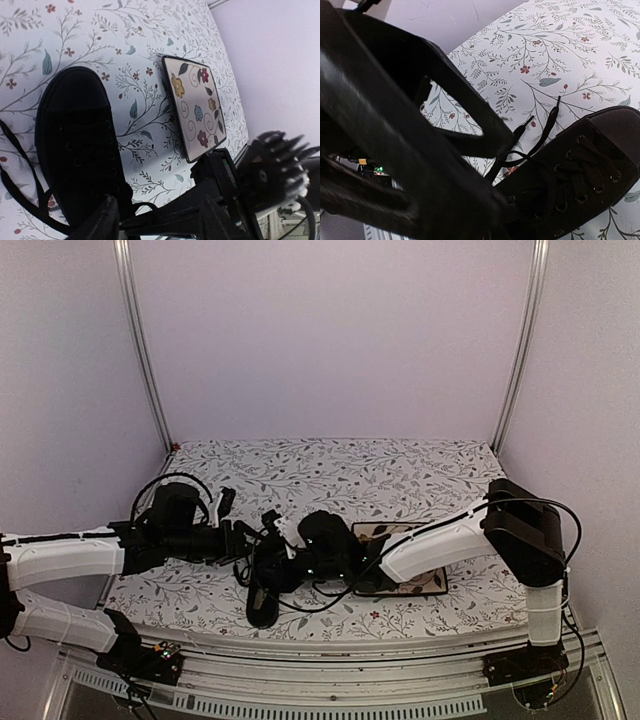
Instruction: Tie the shoes
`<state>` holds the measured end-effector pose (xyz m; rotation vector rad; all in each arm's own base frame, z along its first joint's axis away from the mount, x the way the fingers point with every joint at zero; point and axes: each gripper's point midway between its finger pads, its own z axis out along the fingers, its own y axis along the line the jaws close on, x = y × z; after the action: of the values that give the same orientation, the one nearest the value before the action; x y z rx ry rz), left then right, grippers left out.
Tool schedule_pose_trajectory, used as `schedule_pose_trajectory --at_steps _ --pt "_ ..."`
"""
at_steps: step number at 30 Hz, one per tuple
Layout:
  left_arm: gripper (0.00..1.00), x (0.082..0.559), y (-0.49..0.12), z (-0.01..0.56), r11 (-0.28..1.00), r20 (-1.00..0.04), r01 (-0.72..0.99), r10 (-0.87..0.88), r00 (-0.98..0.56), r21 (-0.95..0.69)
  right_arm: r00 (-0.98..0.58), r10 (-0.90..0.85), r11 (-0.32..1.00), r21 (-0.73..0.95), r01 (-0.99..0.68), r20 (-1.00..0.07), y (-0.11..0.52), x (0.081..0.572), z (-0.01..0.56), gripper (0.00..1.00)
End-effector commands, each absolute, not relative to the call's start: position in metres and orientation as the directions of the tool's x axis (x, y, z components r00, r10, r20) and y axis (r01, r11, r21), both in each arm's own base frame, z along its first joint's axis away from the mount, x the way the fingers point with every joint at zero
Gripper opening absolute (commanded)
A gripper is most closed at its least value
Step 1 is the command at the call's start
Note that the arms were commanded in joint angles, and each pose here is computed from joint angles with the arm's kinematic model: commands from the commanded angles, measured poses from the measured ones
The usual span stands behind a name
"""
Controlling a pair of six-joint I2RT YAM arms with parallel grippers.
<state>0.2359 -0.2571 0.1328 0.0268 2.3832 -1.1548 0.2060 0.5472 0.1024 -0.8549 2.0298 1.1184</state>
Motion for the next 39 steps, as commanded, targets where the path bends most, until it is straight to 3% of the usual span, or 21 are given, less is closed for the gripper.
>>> schedule_pose_trajectory --at_steps 1,7,12,22,31,35,39 --pt "0.58 0.239 -0.243 0.142 0.655 -0.524 0.293 -0.186 -0.831 -0.697 -0.542 -0.18 0.418 0.434 -0.798 -0.821 0.54 0.206 0.135 0.02" --pt "0.63 0.244 -0.209 0.118 0.729 -0.56 0.267 -0.19 -0.806 -0.63 -0.542 -0.181 0.431 0.429 -0.794 -0.821 0.533 0.206 0.139 0.02" --pt "0.54 0.25 -0.19 0.084 0.785 -0.532 0.219 -0.16 -0.832 -0.58 -0.549 -0.187 0.427 0.435 -0.793 -0.815 0.533 0.205 0.136 0.02" --pt "0.47 0.259 -0.197 0.039 0.824 -0.448 0.209 -0.059 -0.892 -0.526 -0.557 -0.194 0.418 0.445 -0.792 -0.808 0.537 0.206 0.131 0.02" --pt "0.49 0.249 -0.202 0.037 0.789 -0.437 0.218 -0.07 -0.897 -0.575 -0.562 -0.2 0.411 0.452 -0.792 -0.803 0.54 0.206 0.128 0.02" --pt "0.58 0.246 -0.207 0.051 0.75 -0.485 0.27 -0.077 -0.871 -0.604 -0.566 -0.207 0.408 0.455 -0.792 -0.798 0.541 0.205 0.125 0.02" --pt "0.6 0.244 -0.206 0.05 0.749 -0.489 0.278 -0.07 -0.869 -0.601 -0.568 -0.21 0.408 0.456 -0.791 -0.796 0.541 0.205 0.124 0.02"
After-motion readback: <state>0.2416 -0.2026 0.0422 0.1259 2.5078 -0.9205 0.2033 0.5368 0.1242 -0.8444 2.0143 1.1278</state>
